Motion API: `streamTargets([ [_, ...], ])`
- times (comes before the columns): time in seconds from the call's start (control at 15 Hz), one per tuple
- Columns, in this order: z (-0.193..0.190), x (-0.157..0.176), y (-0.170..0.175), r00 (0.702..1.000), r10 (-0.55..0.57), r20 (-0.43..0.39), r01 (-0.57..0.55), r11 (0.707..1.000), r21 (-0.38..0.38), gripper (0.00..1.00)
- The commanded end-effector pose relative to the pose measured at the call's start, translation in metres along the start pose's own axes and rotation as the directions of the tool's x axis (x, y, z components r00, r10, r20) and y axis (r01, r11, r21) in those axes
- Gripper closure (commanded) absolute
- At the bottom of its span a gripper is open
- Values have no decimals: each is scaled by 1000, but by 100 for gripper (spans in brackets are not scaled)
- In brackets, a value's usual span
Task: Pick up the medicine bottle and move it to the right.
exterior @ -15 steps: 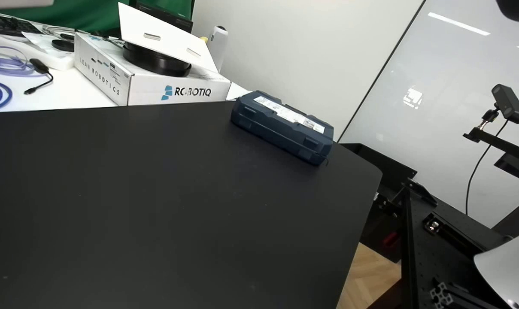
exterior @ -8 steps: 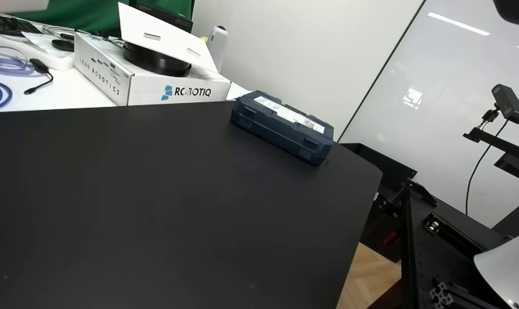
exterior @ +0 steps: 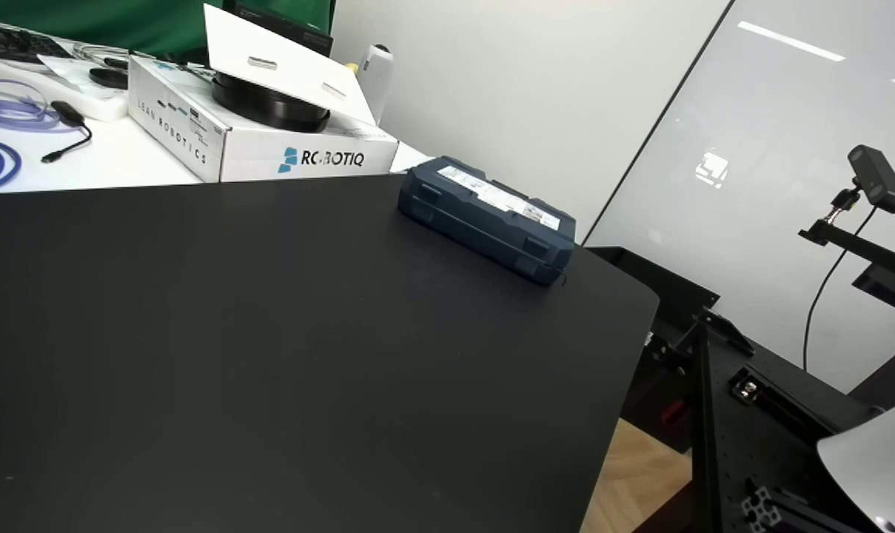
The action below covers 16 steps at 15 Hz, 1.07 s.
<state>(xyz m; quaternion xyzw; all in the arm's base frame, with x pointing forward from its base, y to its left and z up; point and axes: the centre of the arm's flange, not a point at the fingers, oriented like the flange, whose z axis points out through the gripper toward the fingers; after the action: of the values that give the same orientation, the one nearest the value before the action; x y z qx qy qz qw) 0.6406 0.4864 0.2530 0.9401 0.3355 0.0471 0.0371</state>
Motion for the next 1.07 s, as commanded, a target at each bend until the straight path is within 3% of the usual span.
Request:
streamTargets([
  [0.0,-26,-58,56,996,84,24,-83,996,-41,63],
  [0.6,-21,-143,196,952,283,115,-274,958,-85,63],
  [1.0,5,-224,249,925,336,177,-327,942,-75,63],
])
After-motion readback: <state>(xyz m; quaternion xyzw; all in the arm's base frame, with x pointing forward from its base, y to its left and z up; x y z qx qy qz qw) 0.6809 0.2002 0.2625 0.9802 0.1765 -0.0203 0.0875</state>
